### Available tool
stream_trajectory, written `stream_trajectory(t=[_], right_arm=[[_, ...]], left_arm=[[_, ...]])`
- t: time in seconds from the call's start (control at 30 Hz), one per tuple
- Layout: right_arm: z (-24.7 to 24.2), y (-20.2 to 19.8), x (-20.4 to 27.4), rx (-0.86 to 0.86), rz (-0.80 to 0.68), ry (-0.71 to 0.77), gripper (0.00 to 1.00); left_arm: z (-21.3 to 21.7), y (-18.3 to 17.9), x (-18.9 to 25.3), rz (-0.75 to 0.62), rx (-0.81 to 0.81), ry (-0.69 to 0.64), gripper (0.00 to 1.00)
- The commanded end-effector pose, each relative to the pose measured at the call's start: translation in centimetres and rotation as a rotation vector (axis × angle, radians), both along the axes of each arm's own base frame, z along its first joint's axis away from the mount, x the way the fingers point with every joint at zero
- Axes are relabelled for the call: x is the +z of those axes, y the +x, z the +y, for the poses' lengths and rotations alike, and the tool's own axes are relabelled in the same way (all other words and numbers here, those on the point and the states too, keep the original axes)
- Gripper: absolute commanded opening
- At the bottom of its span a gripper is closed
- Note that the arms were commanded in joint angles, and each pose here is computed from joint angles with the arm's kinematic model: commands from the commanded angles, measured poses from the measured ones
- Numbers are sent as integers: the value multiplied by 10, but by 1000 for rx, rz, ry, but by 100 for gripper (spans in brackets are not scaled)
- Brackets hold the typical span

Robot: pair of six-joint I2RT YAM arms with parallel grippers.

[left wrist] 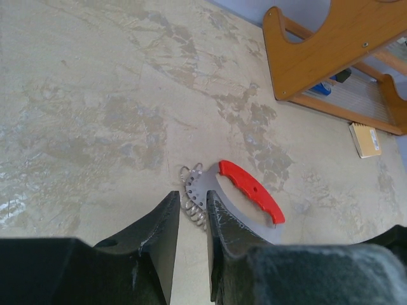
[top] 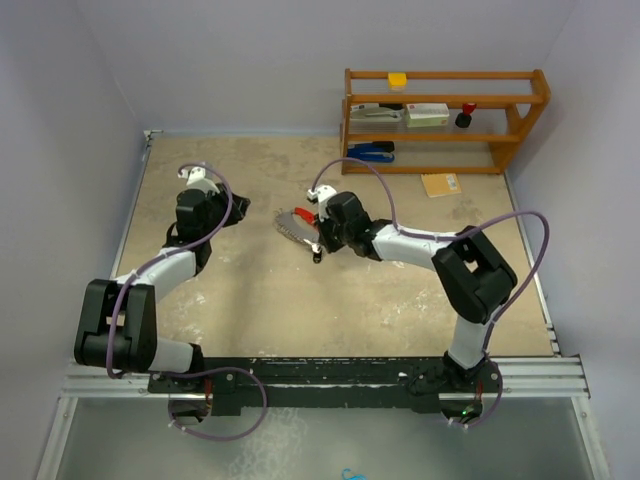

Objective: Remove the keys from the keyring

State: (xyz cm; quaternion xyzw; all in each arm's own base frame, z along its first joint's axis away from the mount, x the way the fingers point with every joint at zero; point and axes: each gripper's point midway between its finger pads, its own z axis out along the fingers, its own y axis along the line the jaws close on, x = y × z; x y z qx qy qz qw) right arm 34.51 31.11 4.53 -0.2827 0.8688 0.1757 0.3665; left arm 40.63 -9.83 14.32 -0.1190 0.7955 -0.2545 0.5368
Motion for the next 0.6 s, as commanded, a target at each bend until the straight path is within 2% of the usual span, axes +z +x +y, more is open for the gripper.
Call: stream_trajectory(t=[0.0,0.23,0.37,0.57], right_arm=[[10,29,94,22,-228,21,0],[5,49,190,80,-518,-83,0],[5,49,250,140,-678,-79,0],[3,41,299,205,-829,-77,0]], left_arm=[[-2,18,38,-112,-6,-1,20],[-9,31,87,-247,-44,-2,17],[-14,38,124,-346,-69,-19,17],[-31,36,187,-506,-155,-110,16]])
